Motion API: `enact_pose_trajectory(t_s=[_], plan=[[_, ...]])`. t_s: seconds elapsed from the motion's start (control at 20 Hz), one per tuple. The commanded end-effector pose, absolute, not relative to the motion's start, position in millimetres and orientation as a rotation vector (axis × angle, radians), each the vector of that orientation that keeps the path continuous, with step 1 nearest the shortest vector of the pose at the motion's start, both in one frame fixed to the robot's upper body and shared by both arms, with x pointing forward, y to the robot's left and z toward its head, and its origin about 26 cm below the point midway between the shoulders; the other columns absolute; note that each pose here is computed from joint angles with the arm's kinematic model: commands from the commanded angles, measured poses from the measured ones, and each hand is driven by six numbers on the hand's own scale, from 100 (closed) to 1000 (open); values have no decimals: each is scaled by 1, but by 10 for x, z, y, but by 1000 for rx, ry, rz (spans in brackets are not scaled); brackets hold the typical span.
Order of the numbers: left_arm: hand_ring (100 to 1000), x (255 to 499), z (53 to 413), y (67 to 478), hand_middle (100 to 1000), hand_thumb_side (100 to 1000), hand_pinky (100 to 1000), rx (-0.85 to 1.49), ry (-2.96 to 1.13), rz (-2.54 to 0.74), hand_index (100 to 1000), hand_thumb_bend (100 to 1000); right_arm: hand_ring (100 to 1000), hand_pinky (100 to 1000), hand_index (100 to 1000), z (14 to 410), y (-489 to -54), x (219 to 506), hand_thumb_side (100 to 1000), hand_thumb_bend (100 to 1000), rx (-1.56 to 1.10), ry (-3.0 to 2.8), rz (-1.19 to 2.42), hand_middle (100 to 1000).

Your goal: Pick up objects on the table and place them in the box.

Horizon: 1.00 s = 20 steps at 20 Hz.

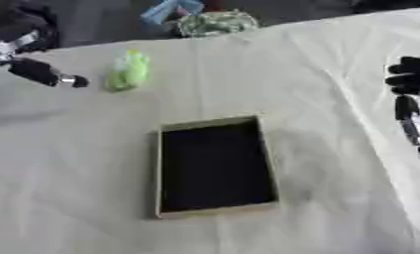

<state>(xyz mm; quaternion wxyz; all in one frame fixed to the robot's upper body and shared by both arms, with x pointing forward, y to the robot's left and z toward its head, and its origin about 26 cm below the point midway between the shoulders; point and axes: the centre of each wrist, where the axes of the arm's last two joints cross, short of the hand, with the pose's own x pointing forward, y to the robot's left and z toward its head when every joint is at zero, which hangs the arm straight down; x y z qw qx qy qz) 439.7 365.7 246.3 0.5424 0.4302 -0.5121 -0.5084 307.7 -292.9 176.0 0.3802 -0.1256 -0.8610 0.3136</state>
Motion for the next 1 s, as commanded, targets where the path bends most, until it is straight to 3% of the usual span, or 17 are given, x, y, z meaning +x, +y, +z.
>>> enact_pose_trajectory(t_s=[0.05, 1.0], plan=[[801, 4415, 2591, 3681, 801, 557, 812, 1069, -1237, -1180, 951, 712, 801, 786, 923, 1847, -2949, 3080, 492, 100, -331, -2213, 826, 806], [799, 4705, 2237, 3350, 803, 571, 809, 1070, -1205, -1167, 950, 683, 801, 785, 923, 1861, -2908, 3097, 500, 100, -303, -2220, 840, 805]])
